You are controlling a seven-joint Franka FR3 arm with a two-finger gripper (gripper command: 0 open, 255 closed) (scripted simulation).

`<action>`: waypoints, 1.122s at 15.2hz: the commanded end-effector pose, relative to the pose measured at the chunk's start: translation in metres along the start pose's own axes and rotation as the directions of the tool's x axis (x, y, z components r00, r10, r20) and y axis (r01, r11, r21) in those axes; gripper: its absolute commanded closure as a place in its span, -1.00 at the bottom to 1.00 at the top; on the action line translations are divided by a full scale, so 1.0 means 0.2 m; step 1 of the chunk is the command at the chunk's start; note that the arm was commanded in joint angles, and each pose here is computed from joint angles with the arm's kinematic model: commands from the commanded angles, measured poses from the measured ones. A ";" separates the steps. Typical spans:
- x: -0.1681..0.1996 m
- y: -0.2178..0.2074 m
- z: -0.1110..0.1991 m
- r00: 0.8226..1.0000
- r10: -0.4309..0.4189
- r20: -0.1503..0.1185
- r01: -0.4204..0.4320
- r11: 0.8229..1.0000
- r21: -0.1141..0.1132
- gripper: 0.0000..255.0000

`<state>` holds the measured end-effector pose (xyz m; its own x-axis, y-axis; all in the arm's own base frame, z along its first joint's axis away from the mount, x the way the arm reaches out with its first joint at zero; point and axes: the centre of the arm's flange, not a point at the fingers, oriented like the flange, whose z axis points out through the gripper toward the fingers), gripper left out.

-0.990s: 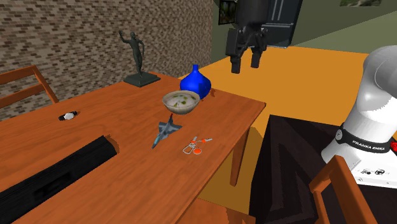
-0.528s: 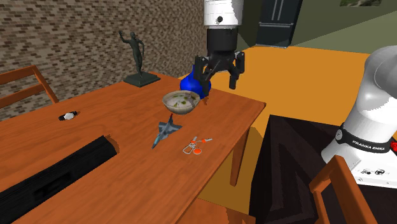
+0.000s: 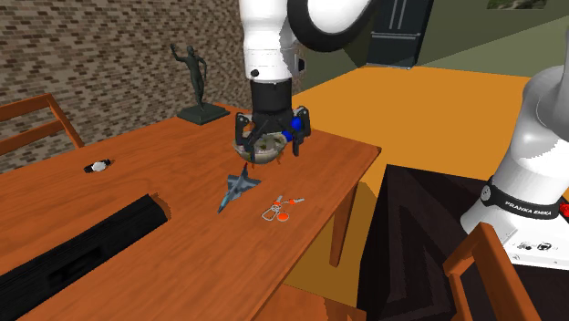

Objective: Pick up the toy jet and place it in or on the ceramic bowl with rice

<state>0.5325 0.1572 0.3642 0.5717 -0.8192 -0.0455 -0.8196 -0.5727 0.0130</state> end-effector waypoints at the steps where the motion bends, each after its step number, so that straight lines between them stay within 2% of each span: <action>1: 0.04 -0.09 0.09 0.998 0.068 -0.006 -0.068 0.998 -0.004 -1.00; 4: 0.12 -0.23 0.22 0.987 0.162 -0.014 -0.162 0.987 -0.010 -1.00; 7: 0.21 -0.36 0.34 0.967 0.254 -0.023 -0.255 0.967 -0.016 -1.00; 11: 0.36 -0.51 0.50 0.927 0.374 -0.036 -0.375 0.927 -0.021 -1.00; 15: 0.52 -0.64 0.67 0.872 0.487 -0.049 -0.489 0.872 -0.025 -1.00; 17: 0.53 -0.64 0.70 0.870 0.490 -0.049 -0.492 0.870 -0.026 -1.00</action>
<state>0.6900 0.1482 0.2239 0.1071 -0.9942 0.0141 -0.9926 -0.1061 0.0593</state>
